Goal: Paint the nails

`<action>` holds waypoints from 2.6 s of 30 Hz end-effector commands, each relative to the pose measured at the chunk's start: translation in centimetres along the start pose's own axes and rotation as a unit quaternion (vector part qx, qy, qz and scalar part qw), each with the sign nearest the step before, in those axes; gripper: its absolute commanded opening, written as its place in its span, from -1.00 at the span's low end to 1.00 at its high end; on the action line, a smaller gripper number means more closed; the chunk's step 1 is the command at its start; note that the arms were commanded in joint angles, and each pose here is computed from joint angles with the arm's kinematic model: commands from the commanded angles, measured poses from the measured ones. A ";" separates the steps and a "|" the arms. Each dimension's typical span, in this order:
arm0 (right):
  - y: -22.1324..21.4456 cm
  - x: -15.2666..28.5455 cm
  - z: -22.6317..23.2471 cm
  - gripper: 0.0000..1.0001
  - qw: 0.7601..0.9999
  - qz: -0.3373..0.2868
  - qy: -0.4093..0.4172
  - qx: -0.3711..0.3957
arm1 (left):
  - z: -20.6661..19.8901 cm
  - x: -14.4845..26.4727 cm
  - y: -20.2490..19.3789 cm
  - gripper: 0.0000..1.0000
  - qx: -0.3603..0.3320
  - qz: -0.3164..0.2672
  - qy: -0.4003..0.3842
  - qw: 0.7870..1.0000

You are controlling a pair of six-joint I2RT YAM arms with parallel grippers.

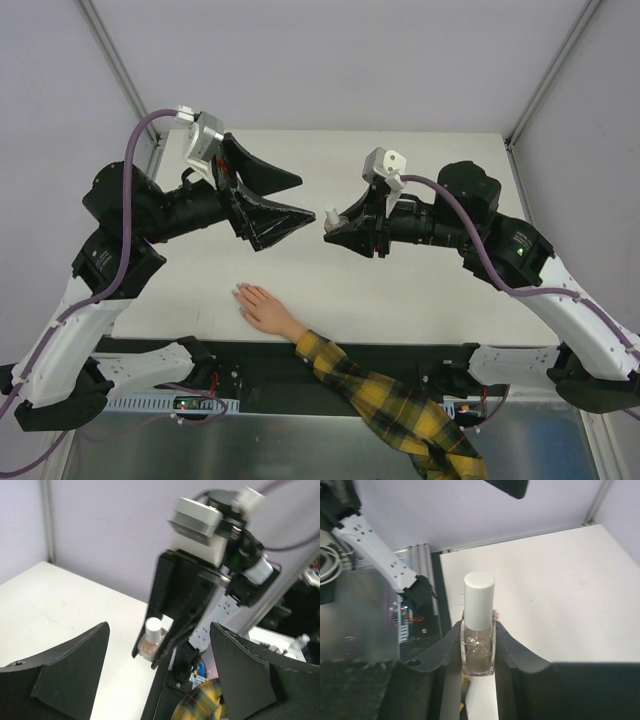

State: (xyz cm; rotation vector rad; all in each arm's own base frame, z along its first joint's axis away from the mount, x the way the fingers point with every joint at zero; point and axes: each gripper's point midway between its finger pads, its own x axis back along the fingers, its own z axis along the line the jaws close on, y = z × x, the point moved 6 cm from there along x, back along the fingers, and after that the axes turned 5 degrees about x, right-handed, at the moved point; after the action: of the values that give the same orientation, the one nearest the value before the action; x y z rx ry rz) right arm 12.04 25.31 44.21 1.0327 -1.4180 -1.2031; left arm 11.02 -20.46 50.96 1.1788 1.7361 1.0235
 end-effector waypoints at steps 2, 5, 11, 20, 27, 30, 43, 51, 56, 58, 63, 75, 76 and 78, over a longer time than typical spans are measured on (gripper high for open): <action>2.1 0.6 -2.5 -1.00 0.986 -0.009 -0.154 0.061 | 2.5 -1.0 0.9 0.63 0.057 -0.028 0.102 0.993; 2.2 0.2 -2.8 -1.00 0.983 -0.007 -0.172 0.062 | 3.2 -1.4 0.6 0.61 0.064 -0.021 0.115 0.991; 2.3 -0.4 -3.2 -0.99 0.980 0.001 -0.187 0.065 | 3.6 -2.0 0.3 0.40 0.066 -0.013 0.119 0.991; 2.7 -1.0 -3.1 -1.00 0.979 -0.001 -0.195 0.067 | 4.3 -3.7 -1.2 0.03 0.076 0.023 0.105 0.991; 2.6 -1.2 -2.8 -1.00 0.981 -0.001 -0.180 0.067 | 4.3 -4.1 -2.5 -0.93 0.065 0.053 0.082 0.993; 2.1 -1.6 -0.8 -1.00 0.998 -0.017 -0.049 0.041 | 2.6 -4.0 -3.1 -1.00 0.027 0.095 -0.013 0.995; 3.1 1.7 4.2 -1.00 0.957 -0.080 0.272 -0.061 | -3.0 -1.1 -3.0 -1.00 -0.016 0.154 -0.265 0.952; 2.0 2.0 1.4 -1.00 0.993 -0.046 0.103 -0.014 | -1.6 -0.6 -1.0 0.68 -0.015 0.073 -0.107 0.992; 1.3 1.6 -0.8 -1.00 0.999 -0.007 -0.042 0.030 | 0.9 -0.6 0.4 0.59 0.003 0.012 0.031 0.999; 1.3 1.2 -1.3 -1.00 0.994 0.005 -0.095 0.046 | 1.5 -1.0 0.3 0.54 0.015 0.011 0.051 0.999; 1.6 0.7 -2.2 -1.00 0.981 0.018 -0.174 0.079 | 2.6 -1.7 0.2 0.42 0.030 0.005 0.085 0.996; 2.6 -0.4 -2.4 -1.00 0.974 0.032 -0.201 0.102 | 3.0 -3.1 -1.5 0.14 0.007 0.043 0.108 0.993; 2.8 -0.4 -2.3 -1.00 0.974 0.031 -0.200 0.102 | 3.4 -3.2 -1.6 -0.02 -0.001 0.046 0.118 0.992; 2.8 -0.5 -2.0 -1.00 0.977 0.030 -0.187 0.102 | 3.6 -3.2 -1.8 -0.17 -0.004 0.055 0.126 0.991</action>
State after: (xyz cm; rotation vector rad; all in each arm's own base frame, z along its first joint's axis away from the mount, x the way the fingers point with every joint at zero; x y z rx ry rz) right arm 14.24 26.38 44.63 0.8666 -1.8659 -1.2235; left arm 14.00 -23.43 47.95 1.2582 1.8812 1.2146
